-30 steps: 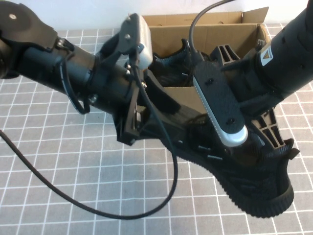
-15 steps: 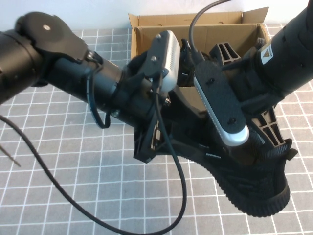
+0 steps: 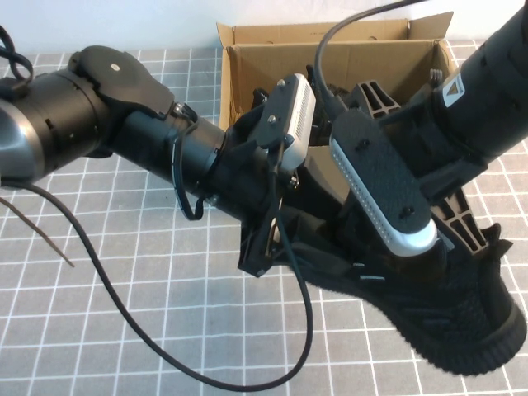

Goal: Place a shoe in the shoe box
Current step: Hand over the shoe

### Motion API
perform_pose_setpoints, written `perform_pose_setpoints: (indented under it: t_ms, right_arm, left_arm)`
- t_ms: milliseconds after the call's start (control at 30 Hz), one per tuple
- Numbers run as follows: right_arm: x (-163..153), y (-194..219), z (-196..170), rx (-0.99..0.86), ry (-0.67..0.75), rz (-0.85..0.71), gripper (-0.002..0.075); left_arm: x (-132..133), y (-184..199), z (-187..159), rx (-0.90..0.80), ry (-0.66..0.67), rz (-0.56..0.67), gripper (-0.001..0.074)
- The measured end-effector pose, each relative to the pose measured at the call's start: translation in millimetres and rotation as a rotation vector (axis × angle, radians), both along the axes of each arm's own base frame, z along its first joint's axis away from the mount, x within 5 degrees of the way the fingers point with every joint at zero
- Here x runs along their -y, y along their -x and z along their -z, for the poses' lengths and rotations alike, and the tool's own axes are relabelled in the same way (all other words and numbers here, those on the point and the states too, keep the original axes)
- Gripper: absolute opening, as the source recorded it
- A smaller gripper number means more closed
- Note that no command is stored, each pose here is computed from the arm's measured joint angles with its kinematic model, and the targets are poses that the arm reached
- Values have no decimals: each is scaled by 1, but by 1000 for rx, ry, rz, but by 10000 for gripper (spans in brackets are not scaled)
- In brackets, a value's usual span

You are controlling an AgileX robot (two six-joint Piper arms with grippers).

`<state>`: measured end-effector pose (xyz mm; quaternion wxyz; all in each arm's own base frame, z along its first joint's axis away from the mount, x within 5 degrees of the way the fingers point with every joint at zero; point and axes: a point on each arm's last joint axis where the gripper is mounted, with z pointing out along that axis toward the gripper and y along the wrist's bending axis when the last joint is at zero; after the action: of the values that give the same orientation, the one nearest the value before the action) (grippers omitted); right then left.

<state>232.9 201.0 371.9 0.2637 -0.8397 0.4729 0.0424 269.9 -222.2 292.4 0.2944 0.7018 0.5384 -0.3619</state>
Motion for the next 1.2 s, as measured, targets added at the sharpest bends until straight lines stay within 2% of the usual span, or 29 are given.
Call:
perform_pose_setpoints:
  t_ms: [400,500,600,667,800,1033,1100,1200]
  right_arm:
    - [-2,5,-13,-13,-48,-26,16]
    - [-3,5,-14,-28,-58,-12,15]
    - [-3,6,-14,-60,-70,36,15]
    - [-3,6,-14,-97,-83,100,16]
    - [-3,4,-14,-170,-112,254,48]
    - [2,-2,-23,-264,-168,599,314]
    - [7,-2,-29,-269,-172,695,331]
    - [16,-2,-40,-253,-194,835,304]
  left_arm:
    - [3,1,-4,15,63,20,410]
    - [2,1,-4,19,56,28,332]
    - [2,1,-4,22,53,35,173]
    - [2,2,-4,21,55,42,90]
    - [2,1,-4,5,43,24,43]
    - [2,-12,4,2,-12,-119,27]
    - [2,-15,4,21,-16,-159,27]
    - [3,-23,1,68,-10,-229,26]
